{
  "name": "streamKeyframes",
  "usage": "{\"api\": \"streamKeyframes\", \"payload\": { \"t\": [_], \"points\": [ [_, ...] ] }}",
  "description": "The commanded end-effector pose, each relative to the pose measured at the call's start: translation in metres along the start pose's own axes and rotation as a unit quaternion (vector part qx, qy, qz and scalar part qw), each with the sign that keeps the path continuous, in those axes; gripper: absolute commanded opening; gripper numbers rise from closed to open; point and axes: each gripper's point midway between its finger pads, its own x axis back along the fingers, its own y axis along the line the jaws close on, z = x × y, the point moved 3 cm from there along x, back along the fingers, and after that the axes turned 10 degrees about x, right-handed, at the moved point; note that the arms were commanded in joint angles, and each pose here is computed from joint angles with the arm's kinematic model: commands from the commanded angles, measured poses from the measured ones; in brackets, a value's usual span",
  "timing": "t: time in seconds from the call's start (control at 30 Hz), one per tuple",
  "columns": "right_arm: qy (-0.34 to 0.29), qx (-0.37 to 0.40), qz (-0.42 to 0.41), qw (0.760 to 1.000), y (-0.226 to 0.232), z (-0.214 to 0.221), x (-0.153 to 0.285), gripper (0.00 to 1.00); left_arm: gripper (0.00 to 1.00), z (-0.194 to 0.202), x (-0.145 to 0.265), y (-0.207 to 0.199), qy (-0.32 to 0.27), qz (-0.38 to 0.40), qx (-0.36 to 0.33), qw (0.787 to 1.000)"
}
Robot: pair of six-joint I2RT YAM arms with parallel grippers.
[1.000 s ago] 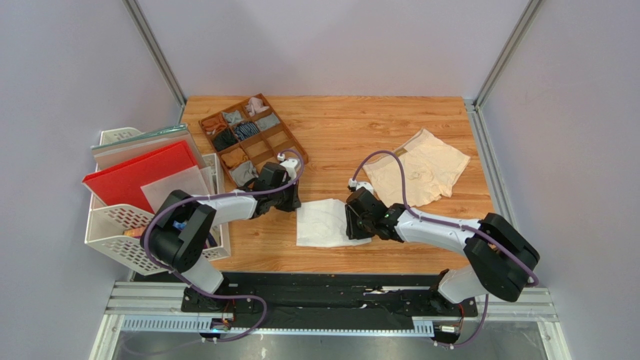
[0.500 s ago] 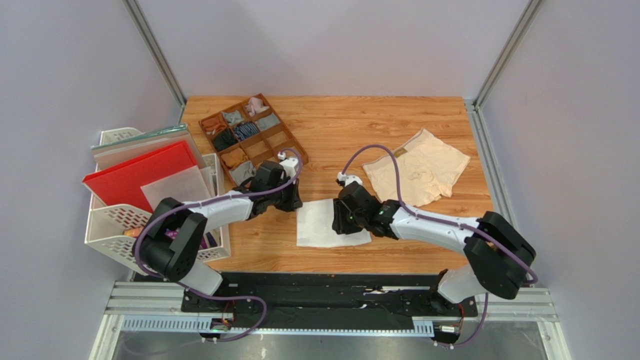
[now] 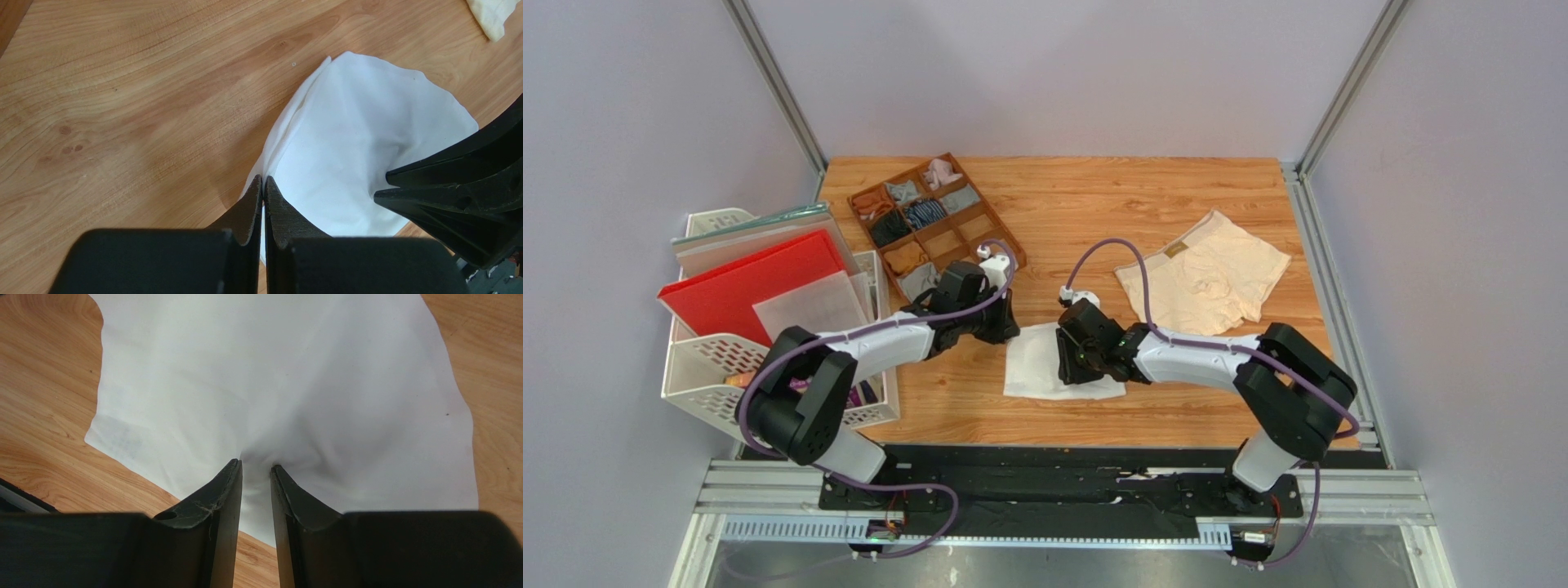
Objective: Roll the underwear
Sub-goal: Fold the underwear at the center of the board.
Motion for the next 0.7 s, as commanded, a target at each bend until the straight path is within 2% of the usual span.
{"api": "streamKeyframes", "payload": {
  "t": [0.0,0.17,0.33,0.53,0.67],
  "points": [
    [-0.021,0.0,0.019,1.0,0.0,-0.019,-0.011,0.3,0.0,-0.024,-0.006,-0.01,-0.026,0.021,-0.02,0.999],
    [-0.02,-0.012,0.032,0.999,-0.014,-0.032,-0.019,0.3,0.0,-0.033,-0.016,-0.01,-0.024,0.017,-0.026,0.999],
    [-0.028,0.012,0.032,0.999,-0.016,-0.048,-0.019,0.3,0.0,-0.046,-0.019,-0.015,-0.032,0.025,-0.035,0.999],
    [-0.058,0.016,0.033,0.998,-0.015,-0.063,0.012,0.33,0.0,-0.047,-0.01,-0.02,-0.04,0.032,-0.039,0.998],
    [-0.054,-0.007,0.026,0.998,-0.015,-0.052,0.025,0.33,0.0,-0.039,-0.005,-0.019,-0.038,0.036,-0.038,0.998]
  ]
}}
